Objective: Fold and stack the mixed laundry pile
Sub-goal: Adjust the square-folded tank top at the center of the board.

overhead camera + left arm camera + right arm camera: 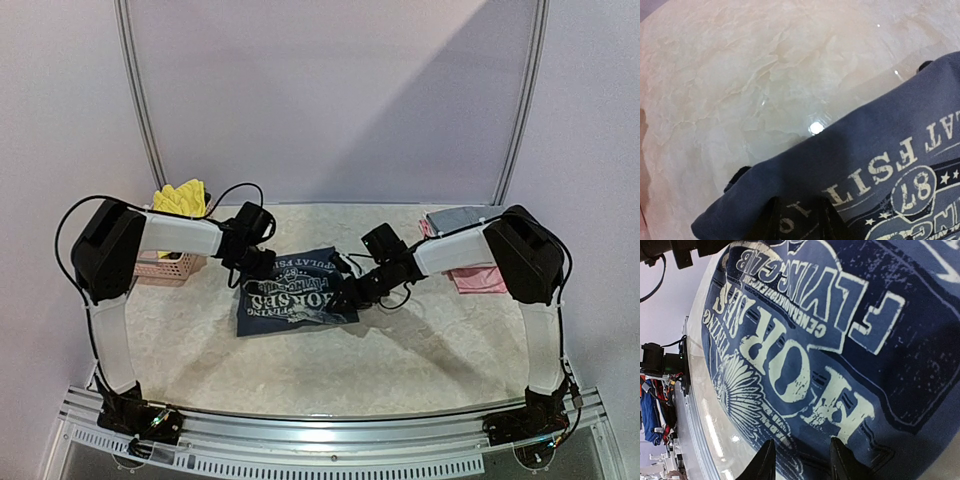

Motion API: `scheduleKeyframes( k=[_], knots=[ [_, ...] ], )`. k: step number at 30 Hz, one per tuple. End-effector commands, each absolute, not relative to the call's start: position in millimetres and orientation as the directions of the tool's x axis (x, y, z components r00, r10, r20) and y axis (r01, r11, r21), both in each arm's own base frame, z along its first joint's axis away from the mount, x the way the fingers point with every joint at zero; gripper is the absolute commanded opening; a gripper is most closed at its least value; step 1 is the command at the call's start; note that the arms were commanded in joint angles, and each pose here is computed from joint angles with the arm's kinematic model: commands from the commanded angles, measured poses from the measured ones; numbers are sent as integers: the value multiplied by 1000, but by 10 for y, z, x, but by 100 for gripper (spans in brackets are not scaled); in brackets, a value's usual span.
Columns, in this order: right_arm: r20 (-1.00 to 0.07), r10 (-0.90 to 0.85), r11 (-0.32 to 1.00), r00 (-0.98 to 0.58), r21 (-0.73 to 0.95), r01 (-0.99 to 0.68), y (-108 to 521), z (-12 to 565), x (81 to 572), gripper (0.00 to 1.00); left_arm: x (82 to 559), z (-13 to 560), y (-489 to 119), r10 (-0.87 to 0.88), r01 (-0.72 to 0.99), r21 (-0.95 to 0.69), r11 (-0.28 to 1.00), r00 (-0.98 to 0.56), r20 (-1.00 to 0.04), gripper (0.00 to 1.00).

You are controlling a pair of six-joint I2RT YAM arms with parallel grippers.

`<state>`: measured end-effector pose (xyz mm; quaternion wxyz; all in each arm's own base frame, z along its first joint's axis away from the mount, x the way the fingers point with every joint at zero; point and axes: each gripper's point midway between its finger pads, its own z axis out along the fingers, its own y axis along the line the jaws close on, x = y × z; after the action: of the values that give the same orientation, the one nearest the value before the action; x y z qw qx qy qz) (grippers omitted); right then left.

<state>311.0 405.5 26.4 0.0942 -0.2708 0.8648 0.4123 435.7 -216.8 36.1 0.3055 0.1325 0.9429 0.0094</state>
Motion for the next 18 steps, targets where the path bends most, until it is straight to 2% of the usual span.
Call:
scheduleKeyframes(
  k=[1, 11, 18],
  knots=[
    [-326, -389, 577, -862, 643, -504, 3932, -96, 3006, 38, 4522, 306, -1961, 238, 212, 114, 971, -780, -579, 28],
    [-300, -339, 622, -892, 640, -451, 3735, -140, 2796, 37, 4633, 30, -1775, 186, 173, 76, 982, -813, -552, 27],
    [-357, -287, 616, -889, 642, -456, 3834, 194, 2862, 38, 4660, -38, -1821, 182, 179, 59, 982, -816, -549, 27]
  ],
)
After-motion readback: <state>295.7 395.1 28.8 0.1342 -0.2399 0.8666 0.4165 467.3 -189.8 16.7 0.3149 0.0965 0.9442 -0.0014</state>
